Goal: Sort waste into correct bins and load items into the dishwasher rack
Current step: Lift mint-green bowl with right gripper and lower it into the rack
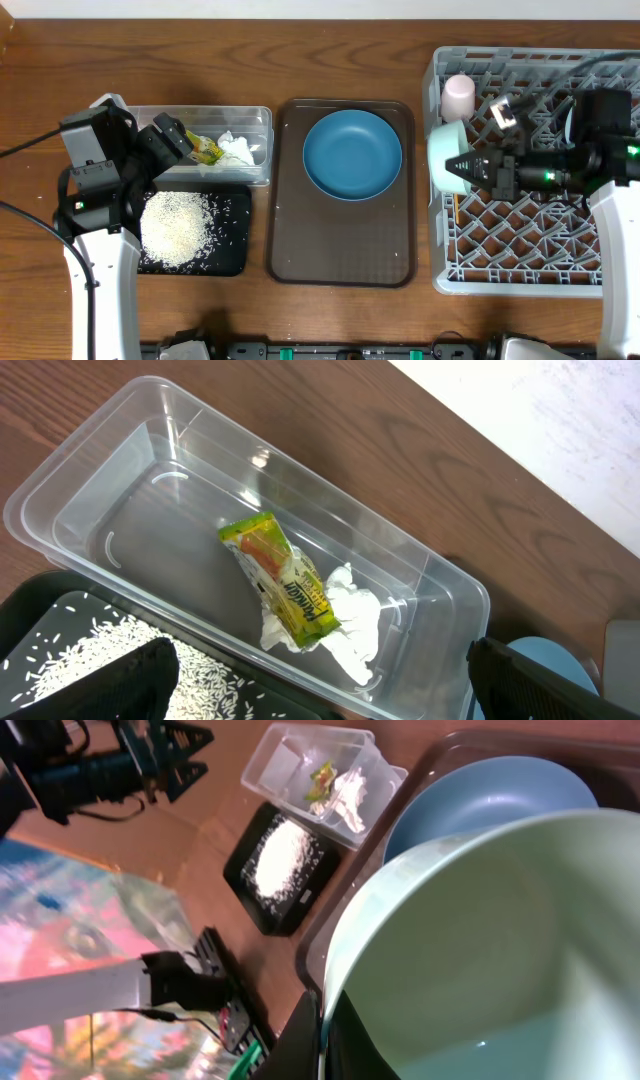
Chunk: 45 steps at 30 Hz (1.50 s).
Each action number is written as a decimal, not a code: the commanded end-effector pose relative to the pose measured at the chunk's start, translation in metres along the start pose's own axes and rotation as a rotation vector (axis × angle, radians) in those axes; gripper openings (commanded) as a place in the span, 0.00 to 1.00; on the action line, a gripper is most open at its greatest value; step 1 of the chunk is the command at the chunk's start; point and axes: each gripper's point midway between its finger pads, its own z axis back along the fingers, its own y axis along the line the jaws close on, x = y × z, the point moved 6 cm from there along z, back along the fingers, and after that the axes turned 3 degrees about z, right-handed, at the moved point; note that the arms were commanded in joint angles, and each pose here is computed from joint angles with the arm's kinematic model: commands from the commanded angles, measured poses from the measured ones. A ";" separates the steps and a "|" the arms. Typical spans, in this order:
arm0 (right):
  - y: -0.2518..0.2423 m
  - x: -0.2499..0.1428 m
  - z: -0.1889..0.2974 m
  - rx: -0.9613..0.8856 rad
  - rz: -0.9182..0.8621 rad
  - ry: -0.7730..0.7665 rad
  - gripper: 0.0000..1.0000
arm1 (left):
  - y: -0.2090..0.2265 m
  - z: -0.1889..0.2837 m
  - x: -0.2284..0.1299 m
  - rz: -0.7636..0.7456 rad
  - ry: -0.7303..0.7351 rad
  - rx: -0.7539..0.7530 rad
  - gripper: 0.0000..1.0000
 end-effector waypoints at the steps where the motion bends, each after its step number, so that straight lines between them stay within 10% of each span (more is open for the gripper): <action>1: -0.013 -0.005 0.005 0.078 0.017 -0.080 0.01 | 0.003 -0.002 0.000 -0.004 0.002 0.015 0.95; 25: -0.115 -0.022 0.000 0.265 -0.172 -0.329 0.01 | 0.003 -0.002 0.000 -0.004 0.002 0.015 0.95; 45: -0.167 -0.069 0.025 -0.126 -0.660 -0.134 0.18 | 0.003 -0.002 0.000 -0.004 0.002 0.015 0.95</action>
